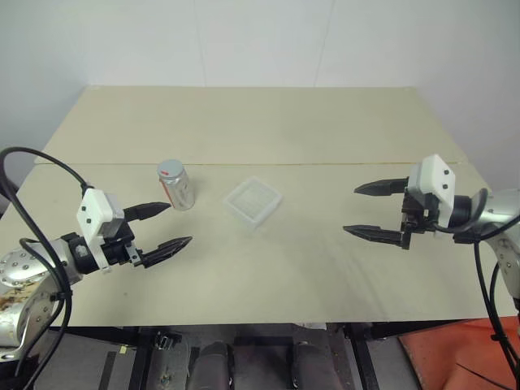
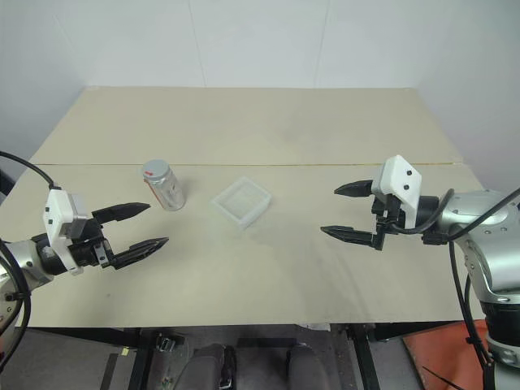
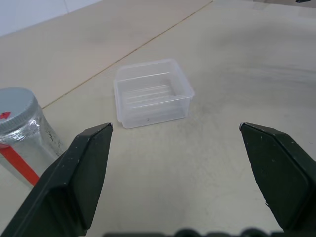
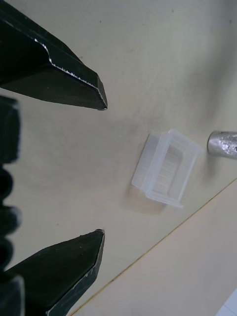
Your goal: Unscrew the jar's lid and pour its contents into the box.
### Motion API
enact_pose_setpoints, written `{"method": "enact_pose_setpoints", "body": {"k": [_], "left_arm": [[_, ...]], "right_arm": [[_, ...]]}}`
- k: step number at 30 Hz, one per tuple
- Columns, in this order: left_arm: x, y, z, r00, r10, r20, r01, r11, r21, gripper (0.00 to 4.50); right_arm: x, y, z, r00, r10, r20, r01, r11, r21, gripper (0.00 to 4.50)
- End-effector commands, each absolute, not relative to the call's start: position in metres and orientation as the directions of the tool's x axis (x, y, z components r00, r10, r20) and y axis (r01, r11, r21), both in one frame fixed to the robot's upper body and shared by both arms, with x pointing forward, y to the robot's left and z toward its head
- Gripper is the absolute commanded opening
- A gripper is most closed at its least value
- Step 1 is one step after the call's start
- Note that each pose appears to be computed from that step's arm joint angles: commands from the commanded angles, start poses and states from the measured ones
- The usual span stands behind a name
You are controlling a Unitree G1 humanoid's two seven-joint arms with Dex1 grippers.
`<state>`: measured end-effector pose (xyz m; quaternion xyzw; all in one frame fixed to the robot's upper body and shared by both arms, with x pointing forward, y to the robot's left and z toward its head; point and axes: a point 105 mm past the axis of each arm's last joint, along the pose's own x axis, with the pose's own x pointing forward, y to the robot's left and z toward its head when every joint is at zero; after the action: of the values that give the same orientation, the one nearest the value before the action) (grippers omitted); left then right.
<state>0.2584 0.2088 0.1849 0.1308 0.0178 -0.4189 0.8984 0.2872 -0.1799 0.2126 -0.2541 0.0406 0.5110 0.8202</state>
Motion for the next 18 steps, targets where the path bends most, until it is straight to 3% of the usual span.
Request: {"method": "enact_pose_setpoints", "body": {"k": [1,7,11,18], "left_arm": [[0.266,0.219,0.184,0.748,-0.654,-0.111,0.657,0.706,0.264,4.46],[0.289,0.238,0.157,0.93,-0.367,0.004,0.36,0.913,0.192,4.46],[0.303,0.232,0.133,0.964,-0.264,0.042,0.25,0.945,0.212,4.46],[0.337,0.232,0.13,0.975,-0.14,0.17,0.105,0.974,0.199,4.46]], "right_arm": [[0.285,-0.176,0.222,0.469,0.83,-0.301,-0.851,0.334,-0.405,4.5],[0.282,-0.176,0.219,0.465,0.83,-0.306,-0.854,0.33,-0.403,4.5],[0.283,-0.174,0.221,0.467,0.833,-0.298,-0.85,0.331,-0.41,4.5],[0.28,-0.168,0.227,0.458,0.843,-0.283,-0.847,0.315,-0.429,4.5]]}}
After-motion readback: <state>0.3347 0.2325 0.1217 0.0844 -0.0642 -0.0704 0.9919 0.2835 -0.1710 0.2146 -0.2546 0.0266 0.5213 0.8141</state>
